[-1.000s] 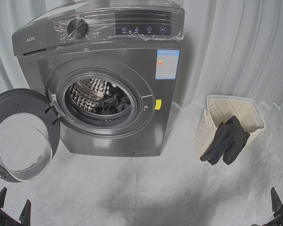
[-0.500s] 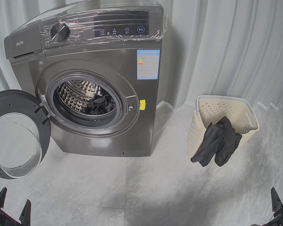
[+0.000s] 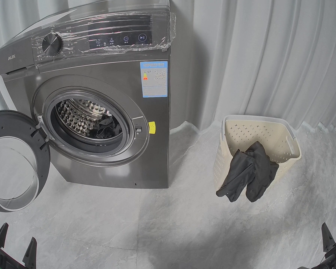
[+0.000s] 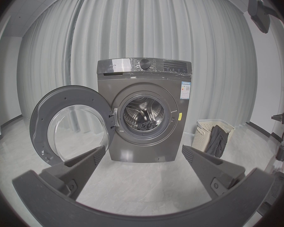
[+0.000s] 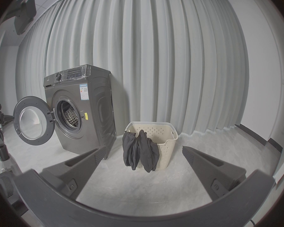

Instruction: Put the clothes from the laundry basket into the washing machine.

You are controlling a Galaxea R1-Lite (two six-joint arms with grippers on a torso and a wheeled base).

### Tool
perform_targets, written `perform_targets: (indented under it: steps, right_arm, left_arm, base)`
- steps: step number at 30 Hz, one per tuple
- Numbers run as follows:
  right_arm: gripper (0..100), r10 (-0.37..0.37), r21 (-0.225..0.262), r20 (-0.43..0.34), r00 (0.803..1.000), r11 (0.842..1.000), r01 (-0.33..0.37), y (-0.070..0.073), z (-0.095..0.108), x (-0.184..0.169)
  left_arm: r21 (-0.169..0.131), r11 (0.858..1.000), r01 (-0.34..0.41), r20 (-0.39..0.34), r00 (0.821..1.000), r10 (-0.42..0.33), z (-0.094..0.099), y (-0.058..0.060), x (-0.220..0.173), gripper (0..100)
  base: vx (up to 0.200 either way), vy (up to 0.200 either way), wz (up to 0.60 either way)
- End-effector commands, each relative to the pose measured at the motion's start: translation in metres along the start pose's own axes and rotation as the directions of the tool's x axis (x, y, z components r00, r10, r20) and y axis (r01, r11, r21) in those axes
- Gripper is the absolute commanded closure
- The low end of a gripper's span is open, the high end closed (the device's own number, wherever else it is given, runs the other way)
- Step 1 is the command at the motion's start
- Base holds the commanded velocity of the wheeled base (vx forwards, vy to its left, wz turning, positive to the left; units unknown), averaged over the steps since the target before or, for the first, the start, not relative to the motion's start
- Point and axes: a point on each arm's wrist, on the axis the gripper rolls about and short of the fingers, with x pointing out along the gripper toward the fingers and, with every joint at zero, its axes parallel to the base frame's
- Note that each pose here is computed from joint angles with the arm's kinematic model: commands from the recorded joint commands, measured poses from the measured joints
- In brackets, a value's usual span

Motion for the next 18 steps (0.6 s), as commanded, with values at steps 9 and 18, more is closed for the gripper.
perform_targets:
  steps: [9,18]
  right_arm:
    - [0,0.0,0.0,-0.003,1.0,1.0,0.0,0.0,-0.0052,0.0001]
    - [0,0.002,0.0,-0.003,1.0,1.0,-0.002,0.0001,-0.0052,0.0001]
  left_arm:
    - [-0.001,1.0,0.0,-0.003,1.0,0.0,-0.0052,0.0001,0.0002,0]
    - [0.004,1.0,0.001,-0.003,1.0,-0.001,-0.0052,0.0,0.0002,0]
  base:
    - [0.0,0.0,0.0]
    - [0.0,0.0,0.0]
